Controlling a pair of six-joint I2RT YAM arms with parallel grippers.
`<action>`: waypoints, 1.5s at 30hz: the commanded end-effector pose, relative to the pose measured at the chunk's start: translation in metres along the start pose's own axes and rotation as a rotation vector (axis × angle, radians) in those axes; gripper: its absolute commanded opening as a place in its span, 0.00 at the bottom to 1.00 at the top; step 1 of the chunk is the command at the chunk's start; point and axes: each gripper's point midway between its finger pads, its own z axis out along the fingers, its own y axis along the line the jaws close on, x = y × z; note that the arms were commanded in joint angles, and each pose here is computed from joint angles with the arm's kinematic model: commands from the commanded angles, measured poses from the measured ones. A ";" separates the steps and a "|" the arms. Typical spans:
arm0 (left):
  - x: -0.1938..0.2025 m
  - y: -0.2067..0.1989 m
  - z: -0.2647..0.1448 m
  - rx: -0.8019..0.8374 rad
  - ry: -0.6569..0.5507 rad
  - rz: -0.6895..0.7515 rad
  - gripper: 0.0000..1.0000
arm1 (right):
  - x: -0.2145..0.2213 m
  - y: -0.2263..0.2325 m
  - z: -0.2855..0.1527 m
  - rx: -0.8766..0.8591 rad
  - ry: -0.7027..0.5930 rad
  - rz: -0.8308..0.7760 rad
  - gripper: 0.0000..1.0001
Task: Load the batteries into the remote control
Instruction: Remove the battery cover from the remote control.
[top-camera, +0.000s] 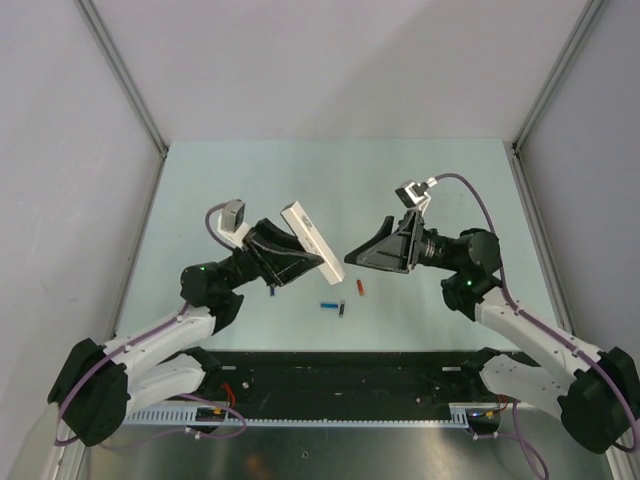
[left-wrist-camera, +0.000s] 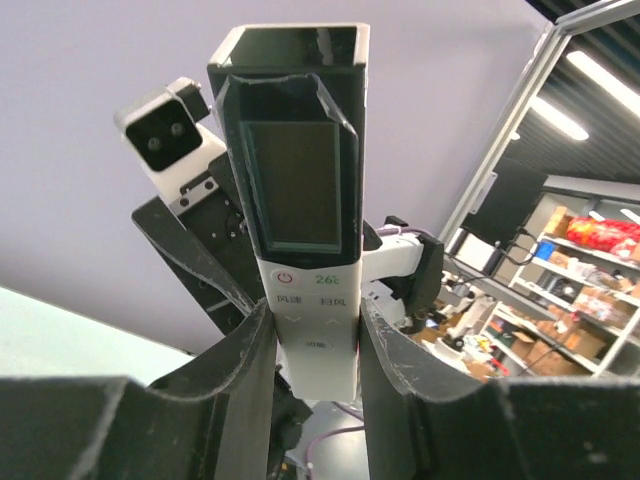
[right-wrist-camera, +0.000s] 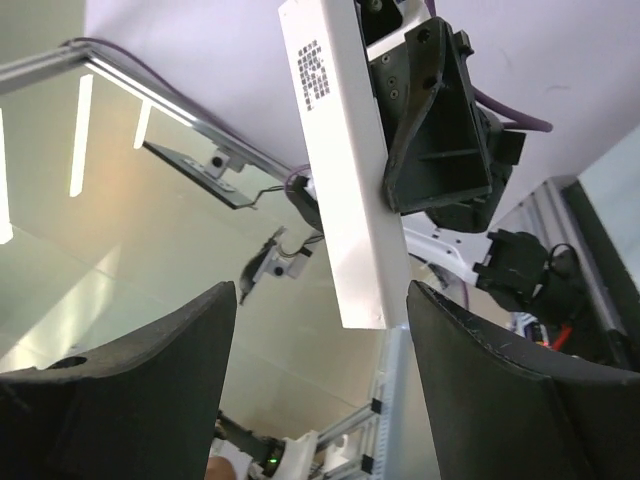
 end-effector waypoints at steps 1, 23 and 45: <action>-0.059 -0.084 0.001 0.292 -0.246 0.396 0.00 | -0.005 0.038 -0.002 -0.169 -0.026 0.015 0.74; -0.052 -0.090 -0.022 0.238 -0.370 0.717 0.00 | -0.016 -0.029 0.010 0.124 -0.173 0.144 0.75; -0.064 -0.074 -0.019 0.167 -0.431 0.505 0.00 | -0.002 -0.035 -0.004 0.345 -0.091 -0.271 0.75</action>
